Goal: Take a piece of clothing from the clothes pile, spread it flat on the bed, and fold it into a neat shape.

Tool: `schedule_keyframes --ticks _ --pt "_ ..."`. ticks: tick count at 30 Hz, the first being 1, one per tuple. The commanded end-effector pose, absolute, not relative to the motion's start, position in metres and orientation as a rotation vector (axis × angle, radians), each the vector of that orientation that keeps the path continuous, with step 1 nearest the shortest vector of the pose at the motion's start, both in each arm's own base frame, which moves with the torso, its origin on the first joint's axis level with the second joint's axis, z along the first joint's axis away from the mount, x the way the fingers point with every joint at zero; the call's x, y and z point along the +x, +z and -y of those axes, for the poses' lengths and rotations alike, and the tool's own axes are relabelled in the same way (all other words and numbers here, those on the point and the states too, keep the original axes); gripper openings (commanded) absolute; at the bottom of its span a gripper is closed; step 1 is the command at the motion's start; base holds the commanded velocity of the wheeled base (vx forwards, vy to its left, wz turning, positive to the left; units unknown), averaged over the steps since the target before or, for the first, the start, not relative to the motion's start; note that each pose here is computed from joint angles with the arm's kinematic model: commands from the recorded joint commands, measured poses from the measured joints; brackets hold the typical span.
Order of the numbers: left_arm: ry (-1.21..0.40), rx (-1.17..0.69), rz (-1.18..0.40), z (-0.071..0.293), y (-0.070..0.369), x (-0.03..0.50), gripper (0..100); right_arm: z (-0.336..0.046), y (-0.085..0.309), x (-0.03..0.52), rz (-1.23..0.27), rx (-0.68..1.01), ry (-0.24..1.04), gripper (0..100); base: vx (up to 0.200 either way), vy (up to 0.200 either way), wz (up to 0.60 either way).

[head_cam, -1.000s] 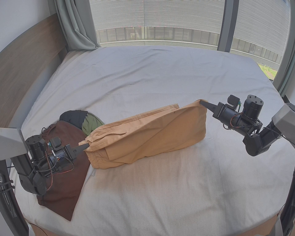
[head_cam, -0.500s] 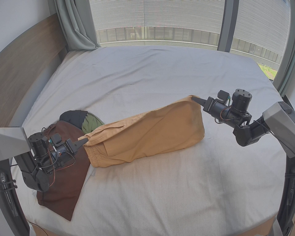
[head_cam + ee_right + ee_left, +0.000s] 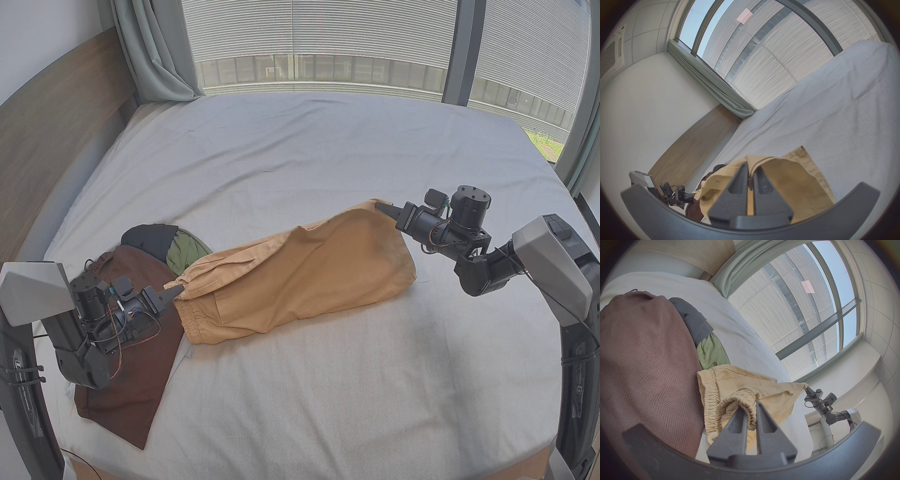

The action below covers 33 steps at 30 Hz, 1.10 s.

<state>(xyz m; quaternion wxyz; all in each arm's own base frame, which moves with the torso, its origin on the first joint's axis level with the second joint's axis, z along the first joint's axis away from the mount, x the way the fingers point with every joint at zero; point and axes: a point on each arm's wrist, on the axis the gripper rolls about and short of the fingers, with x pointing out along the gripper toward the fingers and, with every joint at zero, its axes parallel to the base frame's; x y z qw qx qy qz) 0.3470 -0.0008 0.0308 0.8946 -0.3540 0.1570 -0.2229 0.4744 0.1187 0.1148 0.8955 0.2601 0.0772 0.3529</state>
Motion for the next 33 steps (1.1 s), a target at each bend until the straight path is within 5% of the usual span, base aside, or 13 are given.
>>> schedule_keyframes --ticks 1,14,15,19,20,33 --pt "-0.459 -0.737 -0.336 0.001 0.024 0.350 0 -0.121 0.102 0.480 -0.182 0.543 0.727 0 0.000 0.000 0.00" --pt "-0.458 -0.734 -0.334 0.003 0.023 0.352 0 -0.119 0.095 0.488 -0.172 0.539 0.720 0 0.000 0.000 0.00" --pt "-0.458 -0.734 -0.333 0.003 0.023 0.352 100 -0.119 0.095 0.490 -0.165 0.537 0.722 0 0.000 0.000 0.00" --pt "-0.458 -0.733 -0.328 0.002 0.024 0.353 100 -0.119 0.098 0.492 -0.151 0.535 0.724 0 0.000 0.000 0.00" --pt "-0.460 -0.733 -0.324 0.002 0.025 0.354 100 -0.120 0.097 0.493 -0.150 0.535 0.721 100 0.000 0.000 0.00" --pt "-0.457 -0.725 -0.305 0.002 0.029 0.355 100 -0.124 0.093 0.494 -0.144 0.538 0.686 100 0.000 0.000 0.00"
